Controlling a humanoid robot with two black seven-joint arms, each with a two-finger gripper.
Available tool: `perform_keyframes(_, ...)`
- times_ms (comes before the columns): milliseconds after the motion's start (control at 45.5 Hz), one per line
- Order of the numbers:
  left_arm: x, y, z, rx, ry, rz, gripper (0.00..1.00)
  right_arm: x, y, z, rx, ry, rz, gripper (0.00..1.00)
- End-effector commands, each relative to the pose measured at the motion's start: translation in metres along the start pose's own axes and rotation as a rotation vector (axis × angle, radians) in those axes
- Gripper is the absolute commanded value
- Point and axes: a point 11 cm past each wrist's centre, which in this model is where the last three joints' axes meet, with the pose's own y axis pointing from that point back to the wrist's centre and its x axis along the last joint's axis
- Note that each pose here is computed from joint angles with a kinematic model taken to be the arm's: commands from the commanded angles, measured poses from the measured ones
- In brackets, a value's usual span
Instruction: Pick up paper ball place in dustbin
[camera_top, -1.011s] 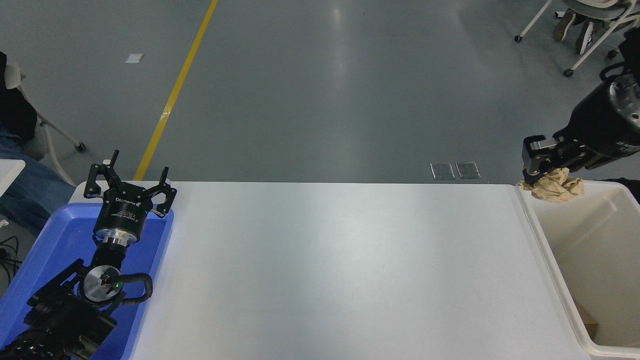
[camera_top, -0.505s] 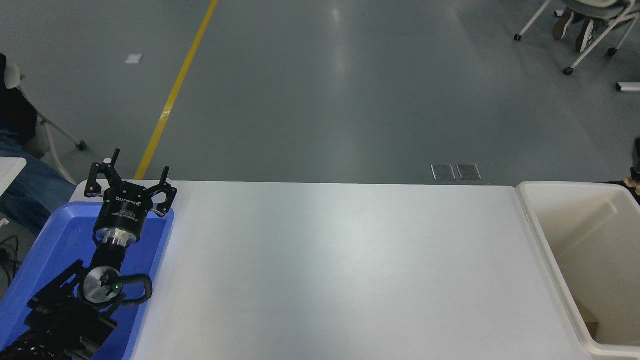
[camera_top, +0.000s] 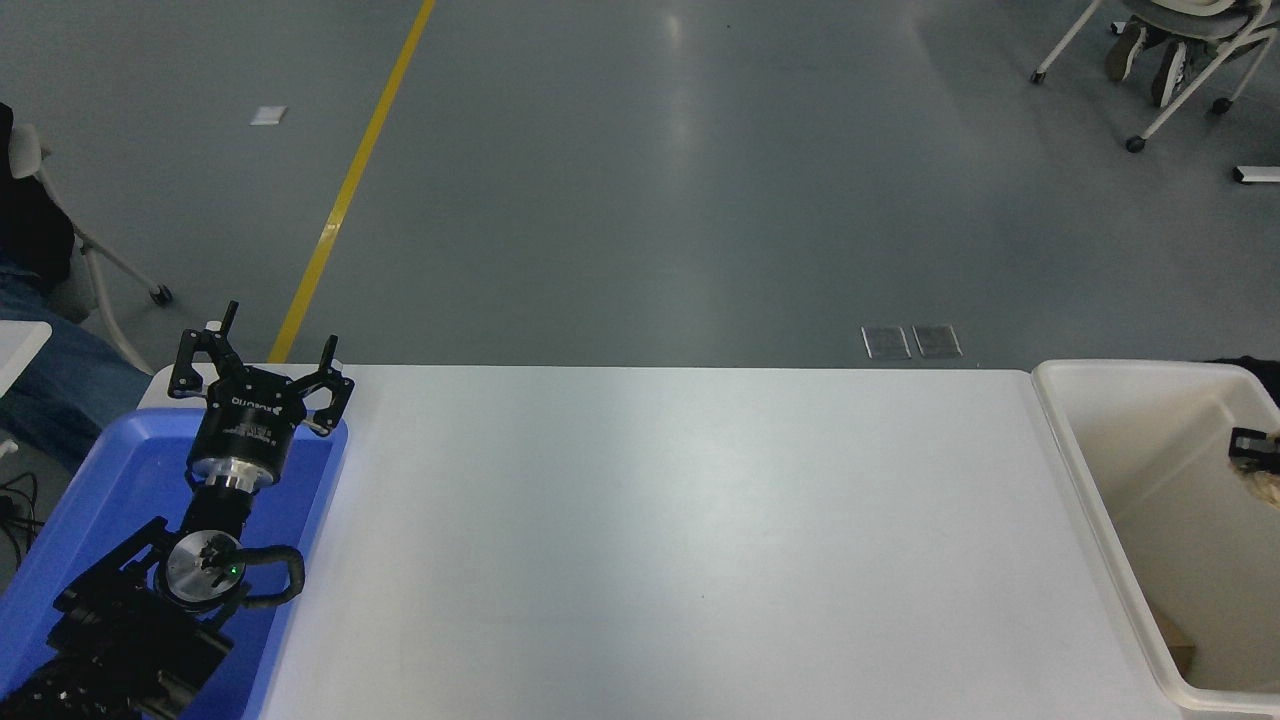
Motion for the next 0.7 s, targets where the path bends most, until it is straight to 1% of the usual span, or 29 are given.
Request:
perform_keyframes(0,0.000,-0.001,0.000,-0.002,0.001,-0.001,1.00,-0.058,-0.034,-0.010,-0.009,-0.114,0.019,0.00)
perform_keyframes(198,0.000,-0.001,0.001,-0.003,0.001,-0.001,1.00,-0.067,-0.037,-0.011,-0.009,-0.109,0.030,0.01)
perform_keyframes(220,0.000,-0.001,0.001,-0.003,0.001,-0.001,1.00,-0.068,-0.037,-0.012,-0.007,-0.110,0.028,0.10)
perform_keyframes(242,0.000,-0.001,0.001,-0.003,0.001,-0.001,1.00,-0.069,-0.037,-0.012,-0.005,-0.110,0.024,0.30)
perform_keyframes(264,0.000,-0.001,0.001,-0.003,0.001,-0.001,1.00,-0.069,-0.037,-0.013,-0.004,-0.113,0.026,0.66)
perform_keyframes(286,-0.001,-0.001,0.000,-0.001,0.000,-0.001,1.00,-0.069,-0.037,-0.013,-0.003,-0.117,0.025,1.00)
perform_keyframes(505,-0.001,-0.001,0.000,0.001,0.000,-0.001,1.00,-0.064,-0.035,-0.022,0.026,-0.128,0.017,1.00)
perform_keyframes(681,-0.001,-0.001,0.000,0.000,0.000,-0.004,1.00,-0.043,-0.029,-0.026,0.042,-0.133,0.040,1.00)
